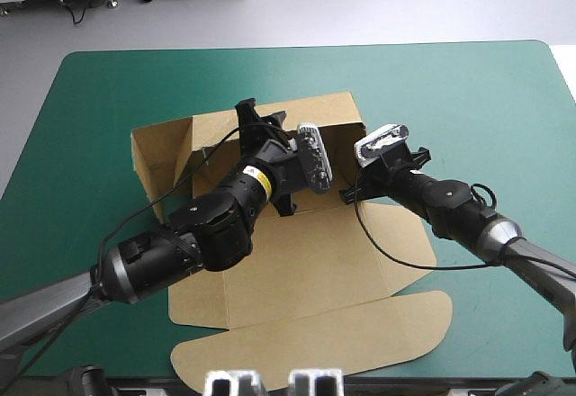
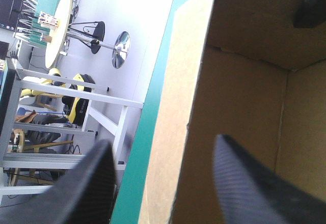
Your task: Fold the box
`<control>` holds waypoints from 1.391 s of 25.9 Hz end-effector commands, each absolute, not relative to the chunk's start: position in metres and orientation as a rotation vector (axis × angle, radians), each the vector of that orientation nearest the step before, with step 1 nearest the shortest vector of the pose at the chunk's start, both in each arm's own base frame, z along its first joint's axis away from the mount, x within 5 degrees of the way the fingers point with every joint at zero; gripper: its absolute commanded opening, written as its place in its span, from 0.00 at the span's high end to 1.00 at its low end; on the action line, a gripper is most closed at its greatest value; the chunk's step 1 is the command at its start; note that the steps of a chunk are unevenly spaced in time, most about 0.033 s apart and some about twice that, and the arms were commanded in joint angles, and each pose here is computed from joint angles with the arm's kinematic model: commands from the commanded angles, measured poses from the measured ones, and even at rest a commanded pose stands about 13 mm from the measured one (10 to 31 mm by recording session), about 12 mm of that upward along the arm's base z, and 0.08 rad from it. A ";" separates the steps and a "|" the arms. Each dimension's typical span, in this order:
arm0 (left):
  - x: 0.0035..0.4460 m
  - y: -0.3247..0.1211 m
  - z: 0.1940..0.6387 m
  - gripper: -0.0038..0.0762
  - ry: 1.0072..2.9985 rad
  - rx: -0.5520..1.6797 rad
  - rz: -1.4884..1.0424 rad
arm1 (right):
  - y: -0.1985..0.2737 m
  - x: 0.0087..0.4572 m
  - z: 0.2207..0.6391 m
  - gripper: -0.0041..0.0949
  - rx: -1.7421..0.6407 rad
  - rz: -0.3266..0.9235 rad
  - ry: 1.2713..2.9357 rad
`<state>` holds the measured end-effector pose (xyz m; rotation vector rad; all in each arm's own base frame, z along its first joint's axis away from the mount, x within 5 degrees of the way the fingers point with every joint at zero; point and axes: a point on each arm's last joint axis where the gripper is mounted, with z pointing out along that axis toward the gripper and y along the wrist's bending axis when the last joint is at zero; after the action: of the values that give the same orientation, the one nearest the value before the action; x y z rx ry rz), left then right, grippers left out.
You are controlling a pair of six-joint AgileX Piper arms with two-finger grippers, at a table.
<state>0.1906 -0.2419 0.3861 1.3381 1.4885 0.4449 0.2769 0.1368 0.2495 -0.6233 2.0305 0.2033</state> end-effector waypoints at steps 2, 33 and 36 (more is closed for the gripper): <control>0.181 -0.221 0.427 0.93 1.412 1.205 0.412 | 0.131 0.283 0.275 0.98 -0.684 0.237 1.939; 0.259 -0.003 0.435 0.94 2.269 0.191 -0.056 | 0.079 0.334 0.334 0.98 -0.650 0.394 2.707; 0.260 -0.004 0.436 0.94 2.253 0.183 -0.082 | 0.081 0.361 0.326 0.98 -0.578 0.386 2.734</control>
<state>0.2668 -0.0022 0.4170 0.2070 2.3666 -0.0549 0.3538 0.0761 0.3166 -0.6262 2.7052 0.3177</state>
